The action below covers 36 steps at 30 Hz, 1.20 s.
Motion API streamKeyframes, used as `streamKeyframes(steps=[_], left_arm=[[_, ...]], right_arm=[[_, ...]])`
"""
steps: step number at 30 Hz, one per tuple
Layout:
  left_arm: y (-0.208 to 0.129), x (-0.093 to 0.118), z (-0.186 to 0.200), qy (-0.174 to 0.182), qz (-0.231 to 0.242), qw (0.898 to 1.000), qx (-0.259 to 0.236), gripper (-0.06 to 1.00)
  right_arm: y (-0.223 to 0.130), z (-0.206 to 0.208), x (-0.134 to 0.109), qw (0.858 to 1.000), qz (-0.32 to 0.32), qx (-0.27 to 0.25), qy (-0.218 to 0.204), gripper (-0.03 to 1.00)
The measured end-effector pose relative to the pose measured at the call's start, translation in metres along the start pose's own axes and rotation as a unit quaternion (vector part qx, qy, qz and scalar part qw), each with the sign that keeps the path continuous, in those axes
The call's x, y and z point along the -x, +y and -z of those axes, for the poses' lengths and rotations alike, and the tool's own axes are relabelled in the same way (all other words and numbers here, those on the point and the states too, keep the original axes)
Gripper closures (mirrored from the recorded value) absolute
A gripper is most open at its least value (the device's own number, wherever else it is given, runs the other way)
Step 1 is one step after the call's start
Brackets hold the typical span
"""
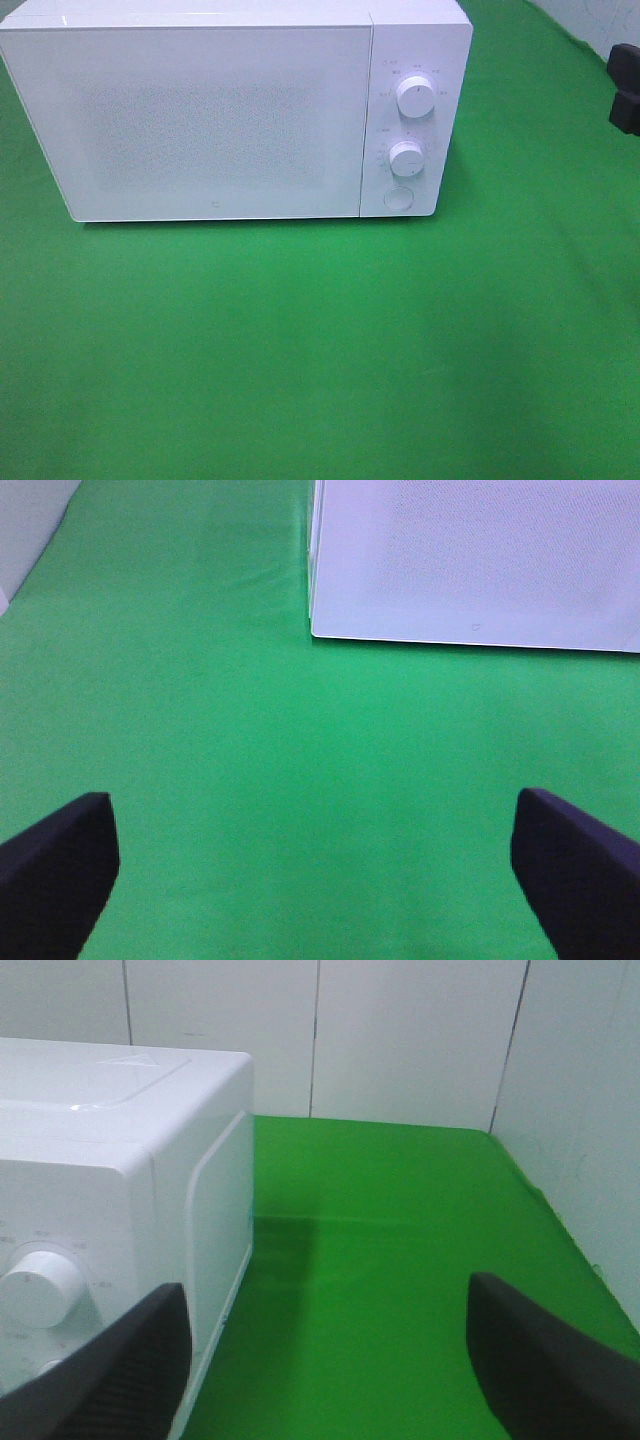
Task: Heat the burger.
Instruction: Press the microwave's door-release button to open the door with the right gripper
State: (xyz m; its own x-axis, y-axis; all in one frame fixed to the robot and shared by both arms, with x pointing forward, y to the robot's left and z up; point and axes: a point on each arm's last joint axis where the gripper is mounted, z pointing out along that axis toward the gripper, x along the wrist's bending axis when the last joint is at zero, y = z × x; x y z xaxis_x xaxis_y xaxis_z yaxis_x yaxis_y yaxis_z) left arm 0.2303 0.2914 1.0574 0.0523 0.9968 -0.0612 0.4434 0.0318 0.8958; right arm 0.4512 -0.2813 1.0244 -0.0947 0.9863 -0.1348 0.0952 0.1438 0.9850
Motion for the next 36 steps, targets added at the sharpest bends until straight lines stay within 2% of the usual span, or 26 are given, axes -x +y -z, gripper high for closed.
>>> streamKeyframes(steps=[3,11,17,25,27,30,36], left_arm=[[0.0,0.0,0.0,0.0,0.0,1.0,0.0,-0.05],[0.0,0.0,0.0,0.0,0.0,1.0,0.0,-0.05],[0.0,0.0,0.0,0.0,0.0,1.0,0.0,-0.05],[0.0,0.0,0.0,0.0,0.0,1.0,0.0,-0.05],[0.0,0.0,0.0,0.0,0.0,1.0,0.0,-0.05],[0.0,0.0,0.0,0.0,0.0,1.0,0.0,-0.05],[0.0,0.0,0.0,0.0,0.0,1.0,0.0,-0.05]], right_arm=[[-0.008,-0.01,0.003,1.0,0.0,0.003,-0.021,0.22],[-0.026,-0.019,-0.009,1.0,-0.003,0.012,-0.02,0.22],[-0.046,-0.023,-0.035,0.999,-0.001,-0.014,-0.042,0.22],[-0.054,-0.021,-0.064,0.999,0.005,-0.016,-0.035,0.22],[-0.059,-0.018,-0.079,0.999,-0.001,-0.018,-0.033,0.22],[-0.061,-0.017,-0.084,0.999,0.0,-0.019,-0.031,0.22],[-0.073,-0.016,-0.107,0.999,0.0,-0.047,-0.022,0.22]])
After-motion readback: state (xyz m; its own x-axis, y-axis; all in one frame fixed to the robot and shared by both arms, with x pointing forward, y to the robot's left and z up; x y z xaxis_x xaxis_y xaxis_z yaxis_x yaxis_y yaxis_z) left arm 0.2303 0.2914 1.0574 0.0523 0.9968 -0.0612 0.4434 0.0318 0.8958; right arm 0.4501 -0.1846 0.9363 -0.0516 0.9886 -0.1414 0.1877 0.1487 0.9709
